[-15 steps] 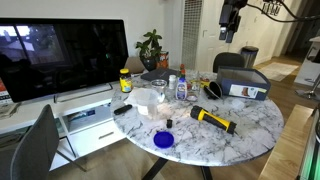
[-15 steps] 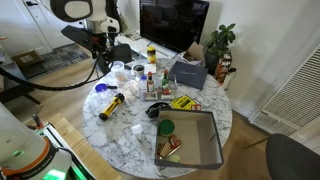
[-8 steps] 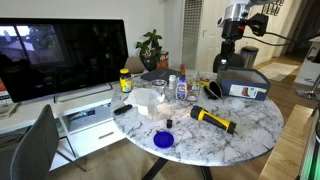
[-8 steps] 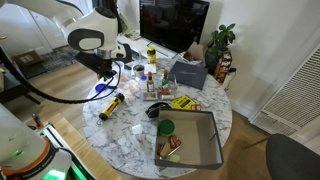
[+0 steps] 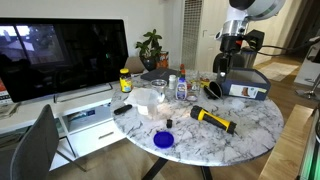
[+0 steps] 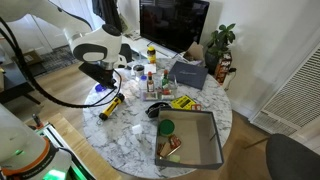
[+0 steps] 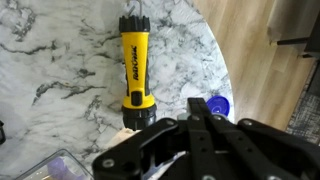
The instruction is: Turn of the flashlight
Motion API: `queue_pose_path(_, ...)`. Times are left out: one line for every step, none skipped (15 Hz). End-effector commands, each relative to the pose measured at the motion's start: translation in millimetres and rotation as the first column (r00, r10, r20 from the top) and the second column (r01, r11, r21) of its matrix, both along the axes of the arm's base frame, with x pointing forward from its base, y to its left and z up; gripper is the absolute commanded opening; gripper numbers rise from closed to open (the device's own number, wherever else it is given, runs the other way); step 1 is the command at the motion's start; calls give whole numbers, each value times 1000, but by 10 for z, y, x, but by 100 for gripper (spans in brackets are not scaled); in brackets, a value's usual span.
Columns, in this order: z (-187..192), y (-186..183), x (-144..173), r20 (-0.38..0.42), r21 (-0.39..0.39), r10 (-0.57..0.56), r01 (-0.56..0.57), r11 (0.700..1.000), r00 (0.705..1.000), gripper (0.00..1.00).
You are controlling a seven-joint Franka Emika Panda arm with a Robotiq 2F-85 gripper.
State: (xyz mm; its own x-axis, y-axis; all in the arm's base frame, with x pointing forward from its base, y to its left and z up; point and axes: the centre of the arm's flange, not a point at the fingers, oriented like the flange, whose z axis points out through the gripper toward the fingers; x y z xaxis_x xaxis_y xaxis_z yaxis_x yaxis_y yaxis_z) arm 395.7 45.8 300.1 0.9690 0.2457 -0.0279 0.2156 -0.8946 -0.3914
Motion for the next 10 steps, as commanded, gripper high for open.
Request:
queue_pose_path(12,1,6,3,0,0,0,1000,1000,1)
queue_pose_path(17,1,8,4,0,0,0,1000,1000,1)
queue_pose_path(18,1,9,5,0,0,0,1000,1000,0)
queue_pose_path(-130,24,70,-8,5,-13,13,1000,1000,0)
queue_pose_path(-210,29,93,-11,2,-16,16,1000,1000,0)
queue_pose_path(-314,38,104,-23,-7,-27,27,1000,999,0)
queue_pose_path(-420,51,108,-33,-11,-29,29,1000,999,0)
queue_pose_path(-539,69,104,-46,-12,-33,32,999,998,0)
queue_pose_path(-624,77,102,-55,-13,-39,39,999,998,0)
queue_pose_path(-738,94,97,-70,-7,-48,48,999,996,0)
